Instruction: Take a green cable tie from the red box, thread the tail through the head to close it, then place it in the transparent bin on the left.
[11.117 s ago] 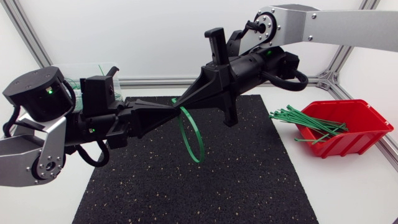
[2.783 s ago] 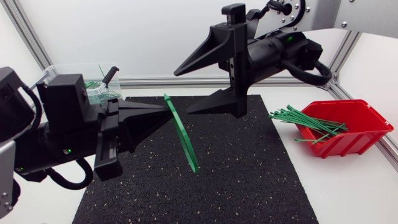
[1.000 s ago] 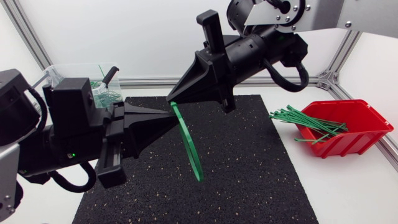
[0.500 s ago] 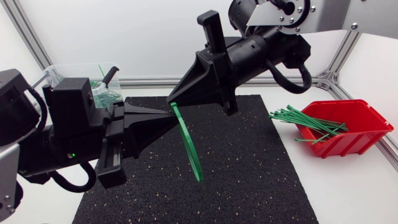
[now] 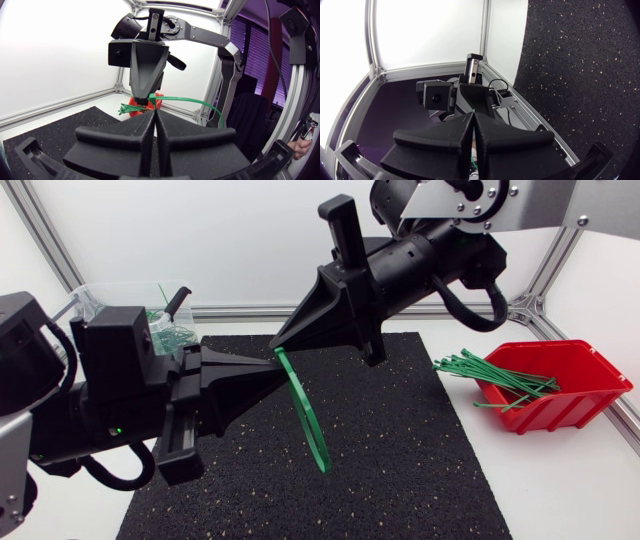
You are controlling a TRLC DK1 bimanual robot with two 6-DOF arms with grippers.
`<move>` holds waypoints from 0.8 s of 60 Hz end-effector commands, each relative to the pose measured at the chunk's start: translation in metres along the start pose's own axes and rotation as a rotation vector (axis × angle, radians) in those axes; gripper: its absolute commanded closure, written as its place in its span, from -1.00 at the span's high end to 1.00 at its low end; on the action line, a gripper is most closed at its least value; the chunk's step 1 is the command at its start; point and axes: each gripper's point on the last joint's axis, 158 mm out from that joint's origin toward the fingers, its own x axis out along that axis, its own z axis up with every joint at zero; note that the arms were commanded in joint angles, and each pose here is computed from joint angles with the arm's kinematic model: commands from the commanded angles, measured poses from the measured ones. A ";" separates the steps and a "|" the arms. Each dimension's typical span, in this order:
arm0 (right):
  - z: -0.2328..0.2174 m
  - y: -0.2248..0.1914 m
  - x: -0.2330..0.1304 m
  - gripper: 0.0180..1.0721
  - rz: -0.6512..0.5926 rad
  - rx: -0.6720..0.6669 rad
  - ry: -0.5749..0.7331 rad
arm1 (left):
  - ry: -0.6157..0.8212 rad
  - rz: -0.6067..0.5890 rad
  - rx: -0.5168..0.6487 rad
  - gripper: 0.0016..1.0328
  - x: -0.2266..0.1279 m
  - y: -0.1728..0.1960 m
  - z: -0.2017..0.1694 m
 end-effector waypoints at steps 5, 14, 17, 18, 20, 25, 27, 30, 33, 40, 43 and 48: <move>0.013 -0.012 0.008 -0.89 -0.033 0.024 -0.019 | -0.003 -0.038 0.028 -0.94 0.001 -0.011 0.001; 0.038 -0.032 0.018 -0.89 -0.066 0.052 -0.055 | -0.014 -0.081 0.043 -0.94 -0.002 -0.028 0.005; 0.042 -0.037 0.020 -0.89 -0.070 0.064 -0.053 | -0.016 -0.084 0.045 -0.94 -0.002 -0.029 0.005; 0.043 -0.038 0.020 -0.89 -0.072 0.064 -0.054 | -0.016 -0.088 0.046 -0.94 -0.003 -0.030 0.006; 0.042 -0.039 0.022 -0.89 -0.076 0.065 -0.052 | -0.016 -0.088 0.046 -0.94 -0.003 -0.030 0.006; 0.040 -0.037 0.022 -0.89 -0.079 0.058 -0.053 | -0.016 -0.077 0.044 -0.94 -0.003 -0.026 0.005; 0.039 -0.037 0.022 -0.89 -0.080 0.055 -0.054 | -0.015 -0.076 0.043 -0.94 -0.003 -0.026 0.005; 0.036 -0.033 0.021 -0.89 -0.090 0.035 -0.066 | -0.014 -0.068 0.041 -0.94 -0.003 -0.023 0.005; 0.032 -0.028 0.019 -0.89 -0.098 0.006 -0.082 | -0.010 -0.052 0.035 -0.94 -0.004 -0.017 0.005; 0.028 -0.020 0.015 -0.53 -0.089 -0.029 -0.097 | -0.001 -0.014 0.021 -0.94 -0.006 -0.004 0.006; 0.025 -0.019 0.015 -0.20 -0.083 -0.040 -0.092 | 0.001 -0.004 0.016 -0.94 -0.007 -0.001 0.007; 0.024 -0.018 0.010 -0.07 -0.084 -0.064 -0.105 | 0.005 0.021 0.008 -0.94 -0.009 0.007 0.010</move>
